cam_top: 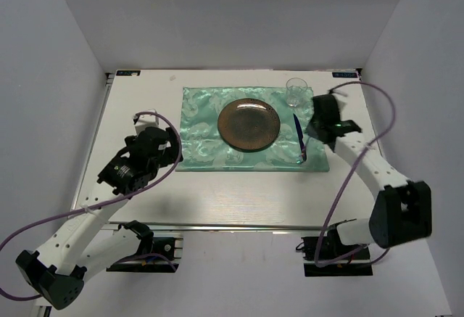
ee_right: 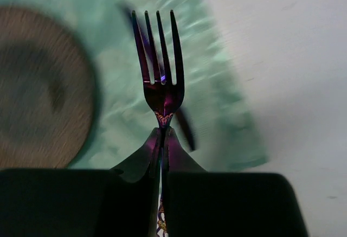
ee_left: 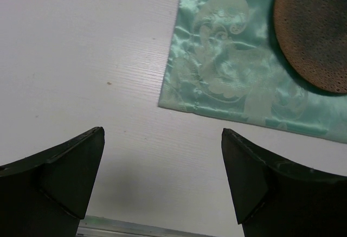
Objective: Set the dinner table for one person
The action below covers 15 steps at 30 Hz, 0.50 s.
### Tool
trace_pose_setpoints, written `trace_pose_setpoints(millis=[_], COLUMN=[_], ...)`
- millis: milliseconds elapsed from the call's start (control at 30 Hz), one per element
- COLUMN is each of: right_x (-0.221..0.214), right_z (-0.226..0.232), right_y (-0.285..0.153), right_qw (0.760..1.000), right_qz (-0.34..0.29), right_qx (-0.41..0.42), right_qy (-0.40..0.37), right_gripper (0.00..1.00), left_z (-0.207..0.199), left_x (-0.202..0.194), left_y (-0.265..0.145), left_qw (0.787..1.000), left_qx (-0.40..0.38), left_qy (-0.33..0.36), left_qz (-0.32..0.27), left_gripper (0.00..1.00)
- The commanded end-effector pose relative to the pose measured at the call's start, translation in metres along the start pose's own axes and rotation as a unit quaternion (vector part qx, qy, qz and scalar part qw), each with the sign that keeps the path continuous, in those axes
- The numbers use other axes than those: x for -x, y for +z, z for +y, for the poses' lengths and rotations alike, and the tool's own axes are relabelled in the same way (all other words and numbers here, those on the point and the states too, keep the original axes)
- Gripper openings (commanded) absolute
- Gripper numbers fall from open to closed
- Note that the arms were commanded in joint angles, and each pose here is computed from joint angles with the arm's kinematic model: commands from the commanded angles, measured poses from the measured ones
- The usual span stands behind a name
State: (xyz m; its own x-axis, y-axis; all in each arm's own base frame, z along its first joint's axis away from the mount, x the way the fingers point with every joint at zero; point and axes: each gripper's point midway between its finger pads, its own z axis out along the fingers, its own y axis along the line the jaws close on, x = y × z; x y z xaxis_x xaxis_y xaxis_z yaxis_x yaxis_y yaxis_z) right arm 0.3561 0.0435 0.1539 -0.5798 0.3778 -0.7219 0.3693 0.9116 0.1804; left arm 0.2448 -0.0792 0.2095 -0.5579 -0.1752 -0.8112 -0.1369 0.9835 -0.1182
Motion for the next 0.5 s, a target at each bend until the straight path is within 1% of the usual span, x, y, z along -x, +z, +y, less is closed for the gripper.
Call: trace_pose_setpoints(millis=[0, 33, 67, 100, 133, 167, 233, 267, 300, 400, 433, 467], right_x=[-0.047, -0.040, -0.058, -0.074, -0.053, -0.086, -0.102, -0.088, -0.114, -0.140, -0.148, -0.155], right_z=[0.068, 0.092, 0.125, 0.138, 0.169, 0.199, 0.232, 0.262, 0.275, 0.313, 0.317, 0.333], right_y=[0.000, -0.003, -0.015, -0.004, -0.013, -0.012, -0.017, -0.027, -0.018, -0.009, -0.007, 0.002], right_qw=[0.996, 0.996, 0.992, 0.991, 0.992, 0.987, 0.983, 0.983, 0.981, 0.979, 0.978, 0.978], right_qz=[0.044, 0.038, 0.045, 0.063, 0.040, 0.064, 0.079, 0.069, 0.088, 0.116, 0.128, 0.132], right_qx=[0.061, 0.078, 0.105, 0.094, 0.112, 0.122, 0.134, 0.156, 0.150, 0.154, 0.150, 0.149], right_qy=[-0.044, -0.026, -0.050, -0.067, -0.050, -0.085, -0.098, -0.075, -0.089, -0.071, -0.070, -0.056], right_gripper=[0.00, 0.00, 0.00, 0.00, 0.00, 0.00, 0.00, 0.00, 0.00, 0.00, 0.00, 0.00], left_z=[0.027, 0.033, 0.037, 0.040, 0.043, 0.046, 0.049, 0.054, 0.055, 0.061, 0.062, 0.063], left_x=[0.011, 0.013, 0.010, 0.011, 0.013, 0.013, 0.013, 0.013, 0.013, 0.014, 0.014, 0.014], left_y=[-0.005, -0.006, -0.007, -0.008, -0.009, -0.012, -0.013, -0.015, -0.016, -0.019, -0.020, -0.020], left_qw=[0.996, 0.994, 0.992, 0.991, 0.990, 0.988, 0.987, 0.985, 0.984, 0.980, 0.980, 0.980], left_qx=[0.079, 0.095, 0.108, 0.115, 0.123, 0.127, 0.132, 0.143, 0.149, 0.164, 0.166, 0.167], left_qy=[-0.041, -0.048, -0.057, -0.062, -0.065, -0.073, -0.077, -0.084, -0.087, -0.096, -0.096, -0.098], left_qz=[-0.026, -0.028, -0.024, -0.027, -0.033, -0.038, -0.042, -0.045, -0.045, -0.049, -0.049, -0.052], left_gripper=[0.98, 0.98, 0.98, 0.98, 0.98, 0.98, 0.98, 0.98, 0.98, 0.98, 0.98, 0.98])
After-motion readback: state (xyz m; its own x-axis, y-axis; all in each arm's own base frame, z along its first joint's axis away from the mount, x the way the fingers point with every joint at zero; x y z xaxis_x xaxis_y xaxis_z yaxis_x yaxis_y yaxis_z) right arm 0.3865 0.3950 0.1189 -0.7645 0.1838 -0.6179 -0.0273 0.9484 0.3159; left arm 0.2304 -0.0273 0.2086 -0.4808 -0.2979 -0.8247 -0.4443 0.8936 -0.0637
